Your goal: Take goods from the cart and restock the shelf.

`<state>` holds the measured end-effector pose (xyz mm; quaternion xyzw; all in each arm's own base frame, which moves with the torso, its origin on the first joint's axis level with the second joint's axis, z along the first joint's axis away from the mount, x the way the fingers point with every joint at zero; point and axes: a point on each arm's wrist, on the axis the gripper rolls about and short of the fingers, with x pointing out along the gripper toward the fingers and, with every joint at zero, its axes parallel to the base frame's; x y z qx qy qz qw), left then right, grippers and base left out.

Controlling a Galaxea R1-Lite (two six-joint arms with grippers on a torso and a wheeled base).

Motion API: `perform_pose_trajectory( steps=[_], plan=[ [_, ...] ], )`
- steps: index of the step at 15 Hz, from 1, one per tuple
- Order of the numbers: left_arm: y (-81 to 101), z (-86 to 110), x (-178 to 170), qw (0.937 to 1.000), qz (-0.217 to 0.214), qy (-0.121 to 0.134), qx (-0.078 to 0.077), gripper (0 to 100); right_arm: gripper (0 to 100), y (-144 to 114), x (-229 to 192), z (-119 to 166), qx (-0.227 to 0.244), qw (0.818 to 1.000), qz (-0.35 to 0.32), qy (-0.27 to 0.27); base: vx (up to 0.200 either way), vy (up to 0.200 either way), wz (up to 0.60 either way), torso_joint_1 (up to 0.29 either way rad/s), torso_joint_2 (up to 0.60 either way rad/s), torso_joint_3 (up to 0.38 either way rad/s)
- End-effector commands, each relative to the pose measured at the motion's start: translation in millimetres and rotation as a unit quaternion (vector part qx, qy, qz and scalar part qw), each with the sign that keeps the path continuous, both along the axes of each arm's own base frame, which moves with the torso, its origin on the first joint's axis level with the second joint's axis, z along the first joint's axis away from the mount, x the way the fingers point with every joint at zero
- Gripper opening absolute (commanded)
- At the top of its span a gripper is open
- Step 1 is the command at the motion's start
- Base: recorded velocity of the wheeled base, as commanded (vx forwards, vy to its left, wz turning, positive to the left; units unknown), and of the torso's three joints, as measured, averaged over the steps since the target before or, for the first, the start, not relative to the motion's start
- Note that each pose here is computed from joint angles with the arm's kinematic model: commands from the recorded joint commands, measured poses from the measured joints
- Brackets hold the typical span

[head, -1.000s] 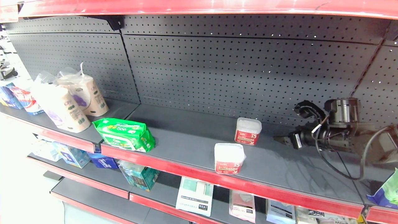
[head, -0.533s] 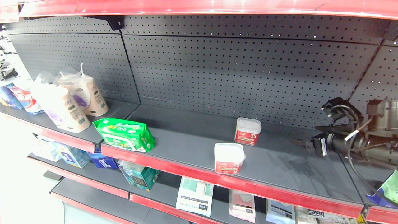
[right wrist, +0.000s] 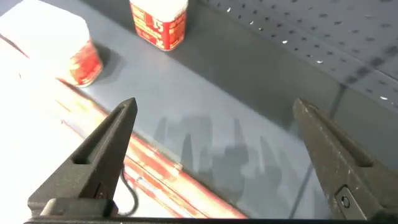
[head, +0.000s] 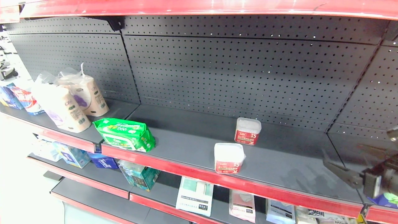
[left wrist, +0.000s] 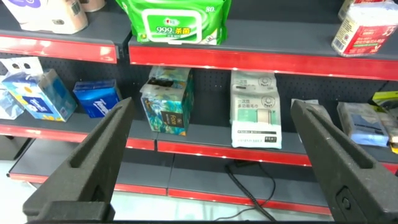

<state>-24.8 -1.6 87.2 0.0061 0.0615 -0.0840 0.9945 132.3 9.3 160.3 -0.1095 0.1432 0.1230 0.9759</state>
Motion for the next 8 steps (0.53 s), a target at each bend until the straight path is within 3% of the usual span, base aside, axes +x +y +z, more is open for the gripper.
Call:
perform_pose_trajectory(
  steps=[1, 3, 4, 5, 8],
  plan=[
    [0.0, 0.1, 0, 1.0, 0.0, 0.001, 0.0, 100, 100, -6, -64, -16, 0.027, 0.997, -0.032, -0.069, 0.0, 0.0, 0.0, 0.0, 0.0, 0.0],
    [0.0, 0.0, 0, 1.0, 0.0, 0.0, 0.0, 100, 100, -6, -116, -45, 0.046, 0.99, -0.034, -0.13, 0.0, 0.0, 0.0, 0.0, 0.0, 0.0],
    [0.0, 0.0, 0, 1.0, 0.0, 0.0, 0.0, 100, 100, -5, -120, -47, 0.049, 0.99, -0.035, -0.13, 0.0, 0.0, 0.0, 0.0, 0.0, 0.0],
    [-0.1, 0.0, 0, 1.0, -0.001, 0.0, 0.0, 100, 100, -5, -149, -67, 0.068, 0.986, -0.045, -0.146, 0.0, 0.0, 0.0, 0.0, 0.0, 0.0],
    [-0.3, 0.0, 0, 1.0, -0.006, 0.0, -0.002, 100, 100, -9, -157, -79, 0.085, 0.978, -0.108, -0.155, 0.0, 0.0, 0.0, 0.0, 0.0, 0.0]
  ],
)
